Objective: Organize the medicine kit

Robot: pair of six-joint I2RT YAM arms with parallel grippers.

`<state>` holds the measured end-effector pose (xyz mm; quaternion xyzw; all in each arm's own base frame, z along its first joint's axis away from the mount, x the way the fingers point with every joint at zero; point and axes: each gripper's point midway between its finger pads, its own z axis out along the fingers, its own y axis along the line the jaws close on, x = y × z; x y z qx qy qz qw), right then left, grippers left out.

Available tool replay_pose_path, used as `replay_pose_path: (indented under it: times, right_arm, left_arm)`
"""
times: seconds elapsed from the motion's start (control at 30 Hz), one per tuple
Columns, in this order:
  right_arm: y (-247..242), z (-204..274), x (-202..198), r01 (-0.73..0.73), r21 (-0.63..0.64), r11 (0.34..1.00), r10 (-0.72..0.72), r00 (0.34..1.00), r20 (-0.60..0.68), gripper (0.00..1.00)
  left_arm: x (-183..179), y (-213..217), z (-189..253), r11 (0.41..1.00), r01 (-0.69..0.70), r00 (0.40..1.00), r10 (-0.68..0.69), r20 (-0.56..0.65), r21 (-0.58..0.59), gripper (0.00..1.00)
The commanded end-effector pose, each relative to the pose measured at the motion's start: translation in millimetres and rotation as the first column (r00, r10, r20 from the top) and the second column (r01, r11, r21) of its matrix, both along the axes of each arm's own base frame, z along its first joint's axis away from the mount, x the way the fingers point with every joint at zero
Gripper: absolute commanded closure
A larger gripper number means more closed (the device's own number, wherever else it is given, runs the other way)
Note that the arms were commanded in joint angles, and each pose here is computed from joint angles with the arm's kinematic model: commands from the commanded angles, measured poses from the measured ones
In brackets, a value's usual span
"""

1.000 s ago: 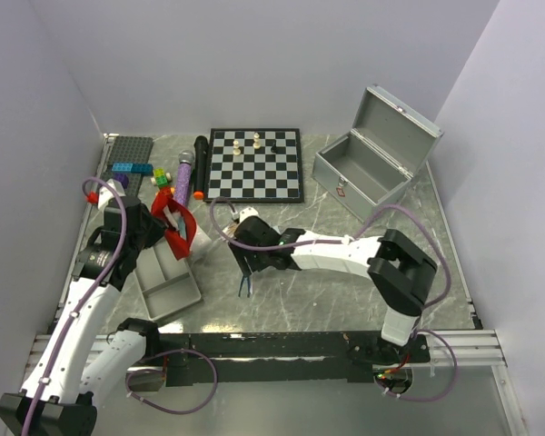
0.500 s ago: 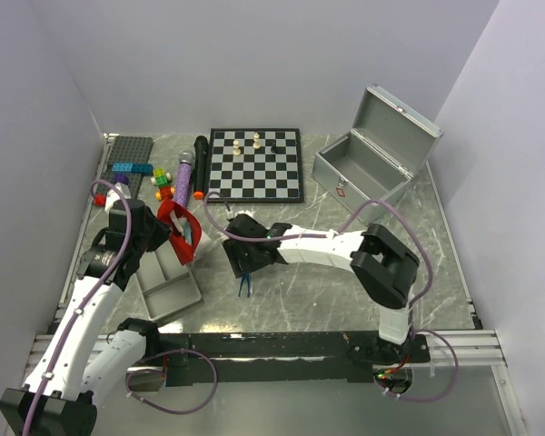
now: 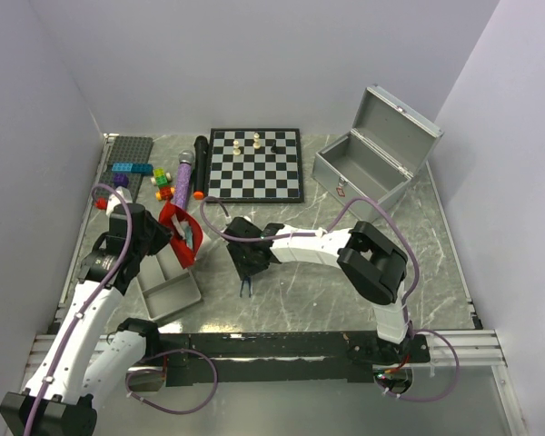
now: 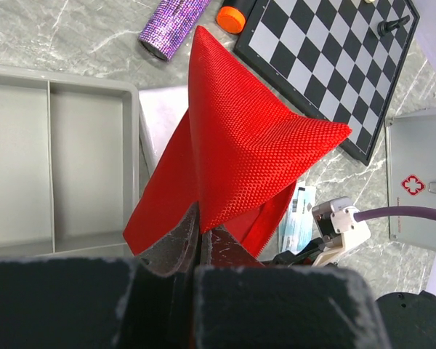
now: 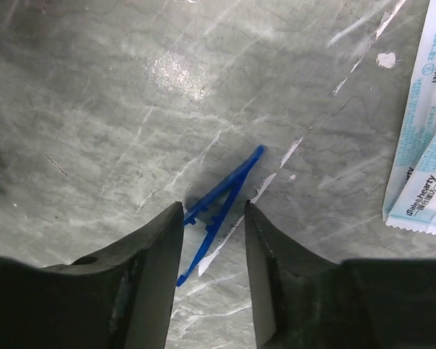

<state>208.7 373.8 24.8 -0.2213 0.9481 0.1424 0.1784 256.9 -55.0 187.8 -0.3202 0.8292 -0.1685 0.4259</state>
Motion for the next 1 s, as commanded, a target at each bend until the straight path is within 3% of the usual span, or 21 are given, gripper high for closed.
replay_pose_path:
  times: [0.0, 0.2, 0.4, 0.67, 0.97]
  right_arm:
    - [-4, -10, -9, -0.020, -0.036, 0.999, 0.018, 0.999, -0.043, 0.59]
    - [-25, -30, -12, -0.028, -0.122, 0.992, 0.023, 0.999, -0.043, 0.68]
    - [-42, -14, -7, 0.012, -0.111, 0.994, -0.012, 1.000, 0.007, 0.84]
    - [-53, 75, 1, 0.062, 0.065, 0.996, -0.070, 0.988, 0.138, 1.00]
    - [-25, 190, -2, -0.025, 0.380, 0.925, -0.061, 0.975, 0.213, 1.00]
  left_arm:
    - [7, -3, 14, 1.000, 0.014, 0.998, -0.013, 0.061, -0.021, 0.99]
    - [9, -6, 12, 0.999, 0.026, 0.998, -0.024, 0.052, -0.027, 0.99]
    - [10, -14, 7, 0.997, 0.065, 0.997, -0.063, 0.045, -0.043, 0.99]
    - [12, -62, 1, 0.939, 0.304, 0.953, -0.298, 0.063, -0.161, 0.99]
    - [8, -89, 17, 0.887, 0.393, 0.918, -0.362, 0.162, -0.245, 0.99]
